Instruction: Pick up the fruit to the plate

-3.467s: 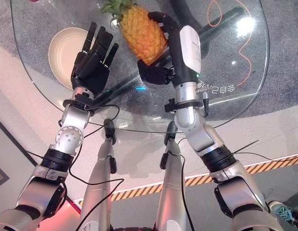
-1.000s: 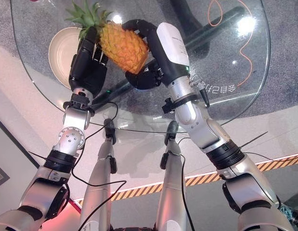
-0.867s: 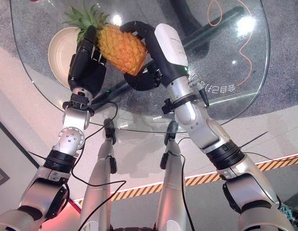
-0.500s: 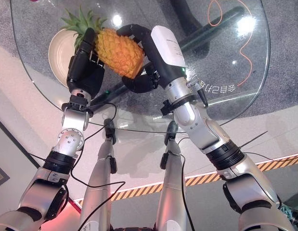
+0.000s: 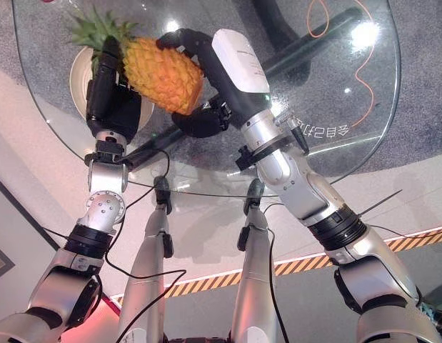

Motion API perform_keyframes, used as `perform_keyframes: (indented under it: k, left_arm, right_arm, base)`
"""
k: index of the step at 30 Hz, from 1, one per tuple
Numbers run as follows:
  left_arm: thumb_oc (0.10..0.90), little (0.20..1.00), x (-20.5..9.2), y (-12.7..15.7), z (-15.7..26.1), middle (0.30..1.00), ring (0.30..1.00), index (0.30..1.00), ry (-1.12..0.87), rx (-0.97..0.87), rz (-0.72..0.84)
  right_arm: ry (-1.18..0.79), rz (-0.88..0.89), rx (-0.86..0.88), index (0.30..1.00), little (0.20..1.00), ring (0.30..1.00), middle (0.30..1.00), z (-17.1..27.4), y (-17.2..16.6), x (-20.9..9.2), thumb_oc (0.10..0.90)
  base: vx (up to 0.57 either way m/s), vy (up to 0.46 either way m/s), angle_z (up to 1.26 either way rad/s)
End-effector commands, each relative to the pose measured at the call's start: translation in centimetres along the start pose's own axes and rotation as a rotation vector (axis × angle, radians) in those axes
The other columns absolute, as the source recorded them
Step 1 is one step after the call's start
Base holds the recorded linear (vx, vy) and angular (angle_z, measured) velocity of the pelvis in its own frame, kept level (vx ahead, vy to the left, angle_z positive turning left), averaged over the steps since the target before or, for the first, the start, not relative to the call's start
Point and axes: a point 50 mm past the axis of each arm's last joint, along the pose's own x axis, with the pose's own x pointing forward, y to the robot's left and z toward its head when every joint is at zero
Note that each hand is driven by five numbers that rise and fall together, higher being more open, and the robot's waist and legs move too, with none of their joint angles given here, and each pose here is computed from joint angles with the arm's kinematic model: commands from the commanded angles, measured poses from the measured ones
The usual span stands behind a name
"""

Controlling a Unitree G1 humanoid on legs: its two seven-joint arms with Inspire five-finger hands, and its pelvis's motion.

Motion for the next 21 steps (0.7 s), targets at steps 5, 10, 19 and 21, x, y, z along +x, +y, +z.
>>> perform_keyframes:
  k: [5,10,19,21]
  left_arm:
    - [0.1,0.2,1.87,-6.6,3.74,0.3,0.3,0.3,-0.223,0.062,-0.318]
    - [0.1,0.2,1.83,-6.64,3.86,0.3,0.3,0.3,-0.237,0.064,-0.313]
    - [0.1,0.2,1.82,-6.87,3.86,0.3,0.3,0.3,-0.246,0.057,-0.315]
    - [0.1,0.2,1.73,-6.7,3.78,0.3,0.3,0.3,-0.246,0.057,-0.308]
  right_arm:
    - [-0.247,-0.095,0.007,0.3,0.2,0.3,0.3,4.26,-2.14,1.13,0.1]
    - [-0.242,-0.104,0.006,0.3,0.2,0.3,0.3,4.29,-2.07,1.18,0.1]
    - [-0.225,-0.157,0.005,0.773,0.752,0.773,0.773,4.12,-2.46,1.25,0.652]
    - [-0.213,-0.17,0.012,0.9,0.9,0.9,0.9,3.94,-2.4,1.15,0.8]
  base:
    - [0.0,0.0,0.0]
    - [0.0,0.0,0.0]
    - [0.0,0.0,0.0]
    - [0.0,0.0,0.0]
